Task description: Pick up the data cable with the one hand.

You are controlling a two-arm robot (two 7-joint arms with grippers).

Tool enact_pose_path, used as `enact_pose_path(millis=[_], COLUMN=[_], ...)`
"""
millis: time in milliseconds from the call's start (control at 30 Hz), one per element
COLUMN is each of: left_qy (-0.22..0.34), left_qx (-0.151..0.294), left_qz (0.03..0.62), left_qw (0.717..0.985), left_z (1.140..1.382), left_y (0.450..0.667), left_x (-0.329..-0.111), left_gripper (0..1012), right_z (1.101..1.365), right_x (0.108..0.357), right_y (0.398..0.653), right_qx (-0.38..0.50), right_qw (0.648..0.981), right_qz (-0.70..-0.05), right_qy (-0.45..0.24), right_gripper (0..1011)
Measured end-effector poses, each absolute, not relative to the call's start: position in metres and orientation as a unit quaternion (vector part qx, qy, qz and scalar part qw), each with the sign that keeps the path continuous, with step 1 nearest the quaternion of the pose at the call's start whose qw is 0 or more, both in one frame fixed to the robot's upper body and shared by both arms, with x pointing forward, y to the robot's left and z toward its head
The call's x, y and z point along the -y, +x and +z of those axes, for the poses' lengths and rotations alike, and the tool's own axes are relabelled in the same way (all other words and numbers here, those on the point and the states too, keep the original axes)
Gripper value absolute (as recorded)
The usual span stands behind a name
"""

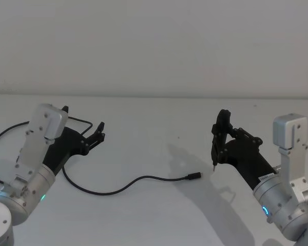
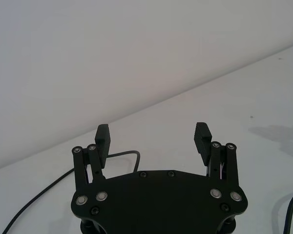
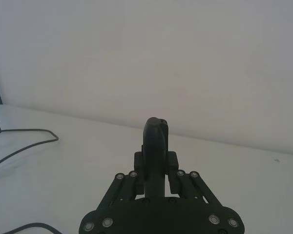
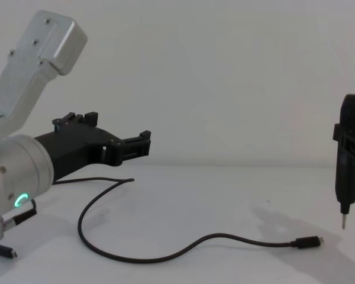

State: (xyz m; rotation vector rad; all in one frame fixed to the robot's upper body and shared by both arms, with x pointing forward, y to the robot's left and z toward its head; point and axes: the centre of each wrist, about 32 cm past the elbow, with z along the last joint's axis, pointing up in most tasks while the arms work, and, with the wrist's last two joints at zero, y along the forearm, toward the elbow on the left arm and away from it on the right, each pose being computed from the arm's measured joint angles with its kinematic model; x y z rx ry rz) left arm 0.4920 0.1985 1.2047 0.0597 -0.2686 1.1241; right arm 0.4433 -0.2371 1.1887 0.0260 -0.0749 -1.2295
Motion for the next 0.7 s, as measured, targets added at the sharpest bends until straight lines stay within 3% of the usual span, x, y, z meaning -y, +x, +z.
enact_pose_path(millis=[700], left_qy=[0.029], left_qx=[0.127], left_qz=[0.531], left_qw=[0.837], left_z=[1.2044], left_y=[0.4920], left_x=[-0.1984], left_gripper=[1004], right_z=[1.1887], right_x=[0.2371], right_y=[0.4433], right_qx=[0.035], right_qw=[0.816], right_qz=[-0.577], right_qy=[0.012], right_gripper=[274])
